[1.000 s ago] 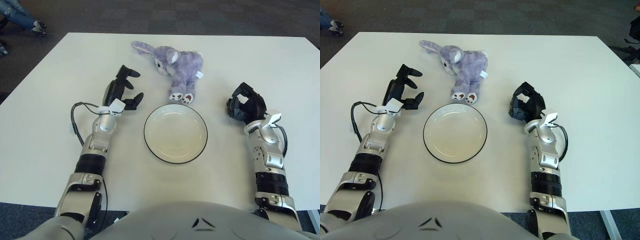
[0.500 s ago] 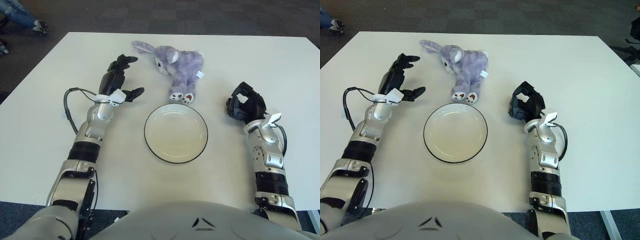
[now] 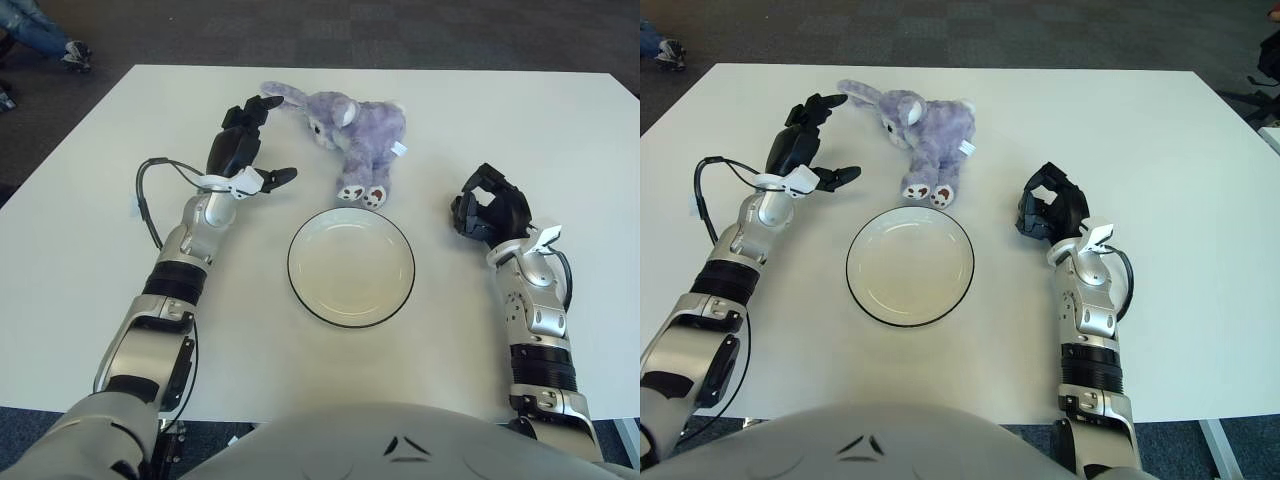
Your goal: Put the doll into the plate.
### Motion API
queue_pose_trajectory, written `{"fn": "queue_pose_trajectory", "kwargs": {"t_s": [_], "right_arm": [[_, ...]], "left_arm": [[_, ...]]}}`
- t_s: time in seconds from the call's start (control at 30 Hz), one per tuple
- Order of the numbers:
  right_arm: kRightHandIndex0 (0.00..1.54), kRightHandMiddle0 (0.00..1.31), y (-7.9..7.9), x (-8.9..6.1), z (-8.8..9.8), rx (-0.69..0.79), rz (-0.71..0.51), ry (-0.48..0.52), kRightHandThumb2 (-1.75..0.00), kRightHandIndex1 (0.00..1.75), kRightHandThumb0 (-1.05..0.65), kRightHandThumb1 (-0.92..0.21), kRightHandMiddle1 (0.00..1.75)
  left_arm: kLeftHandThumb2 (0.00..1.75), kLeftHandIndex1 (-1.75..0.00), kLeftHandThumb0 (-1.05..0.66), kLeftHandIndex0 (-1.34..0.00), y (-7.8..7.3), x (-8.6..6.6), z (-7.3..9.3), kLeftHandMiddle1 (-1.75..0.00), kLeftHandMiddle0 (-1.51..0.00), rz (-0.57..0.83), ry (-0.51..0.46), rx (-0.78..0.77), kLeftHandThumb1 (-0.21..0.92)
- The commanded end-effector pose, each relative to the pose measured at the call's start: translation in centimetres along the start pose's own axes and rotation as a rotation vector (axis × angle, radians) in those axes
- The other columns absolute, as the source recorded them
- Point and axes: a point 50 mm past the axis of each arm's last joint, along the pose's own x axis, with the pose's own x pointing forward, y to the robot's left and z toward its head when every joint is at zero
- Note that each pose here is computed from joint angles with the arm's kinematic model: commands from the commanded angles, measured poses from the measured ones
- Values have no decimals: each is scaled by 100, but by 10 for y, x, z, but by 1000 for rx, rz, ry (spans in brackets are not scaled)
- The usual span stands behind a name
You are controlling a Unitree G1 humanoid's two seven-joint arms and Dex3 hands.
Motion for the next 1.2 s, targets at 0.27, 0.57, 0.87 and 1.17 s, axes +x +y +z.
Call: {"fn": "queue_pose_trajectory", "kwargs": {"t_s": [0.27,0.57,0.87,1.17], "right_arm": [[122,64,1,1,3,3,-4,-2,-136,175,-49,-28,175],[122,65,1,0,3,4,-3,2,-136,175,-50,-28,175],[122,65,1,0,2,0,-3,7,-136,175,-50,-28,175],[122,64,1,0,2,-3,-1,11,-136,175,-49,-28,175]], "left_arm": [[100,-37,-42,0,9,29,12,-68,0,-8,-101,123,18],[101,-18,-45,0,0,45,19,-38,0,-19,-189,254,21],[101,-12,-46,0,-8,56,22,-24,0,-59,-227,332,22],[94,-4,-56,0,-10,68,25,-16,-3,-109,-253,407,32]]}}
